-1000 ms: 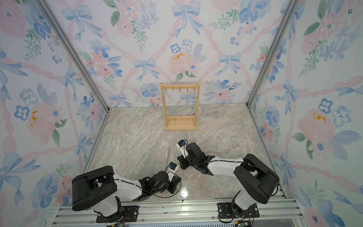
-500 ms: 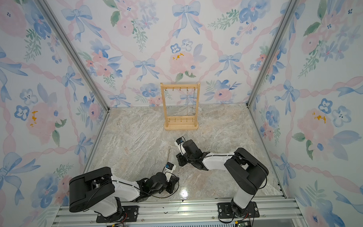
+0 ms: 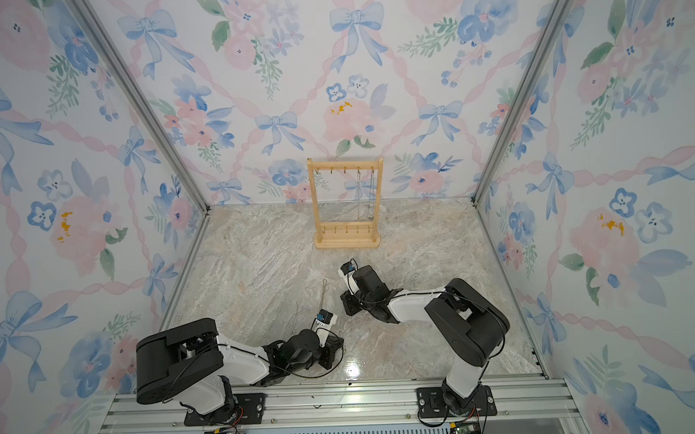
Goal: Take the necklace off the jewelry display stand
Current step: Place the necklace at the center of the board.
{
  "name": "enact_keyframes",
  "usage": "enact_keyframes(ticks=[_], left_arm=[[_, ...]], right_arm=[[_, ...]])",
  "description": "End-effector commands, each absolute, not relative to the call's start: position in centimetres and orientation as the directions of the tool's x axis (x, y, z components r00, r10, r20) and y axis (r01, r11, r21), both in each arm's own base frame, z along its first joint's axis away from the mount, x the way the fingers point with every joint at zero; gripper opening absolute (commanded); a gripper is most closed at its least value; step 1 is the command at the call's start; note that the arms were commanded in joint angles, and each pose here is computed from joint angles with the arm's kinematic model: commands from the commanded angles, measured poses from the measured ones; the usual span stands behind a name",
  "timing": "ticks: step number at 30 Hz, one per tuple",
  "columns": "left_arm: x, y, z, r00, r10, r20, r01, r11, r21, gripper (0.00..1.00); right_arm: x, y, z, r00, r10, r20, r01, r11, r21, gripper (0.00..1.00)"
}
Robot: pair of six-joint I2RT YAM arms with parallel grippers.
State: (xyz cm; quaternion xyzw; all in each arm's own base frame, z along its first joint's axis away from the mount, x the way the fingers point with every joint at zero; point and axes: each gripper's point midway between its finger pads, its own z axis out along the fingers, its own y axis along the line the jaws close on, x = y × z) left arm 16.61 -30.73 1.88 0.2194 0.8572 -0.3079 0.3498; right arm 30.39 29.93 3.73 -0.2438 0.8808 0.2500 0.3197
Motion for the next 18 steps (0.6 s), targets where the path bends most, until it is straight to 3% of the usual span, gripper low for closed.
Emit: enact_keyframes(ticks=[1, 18], left_arm=[[15.08, -27.5, -2.74, -0.719, 0.288, -0.632, 0.561, 0.777, -0.285, 0.0], [14.89, -27.19, -2.94, -0.727, 0.285, -0.625, 0.553, 0.782, -0.287, 0.0]], right_arm=[[31.26, 29.51, 3.01, -0.685, -0.25, -0.685, -0.569, 0.77, 0.288, 0.08], [31.76, 28.73, 2.21, -0.717, -0.218, -0.662, -0.526, 0.792, 0.309, 0.16]])
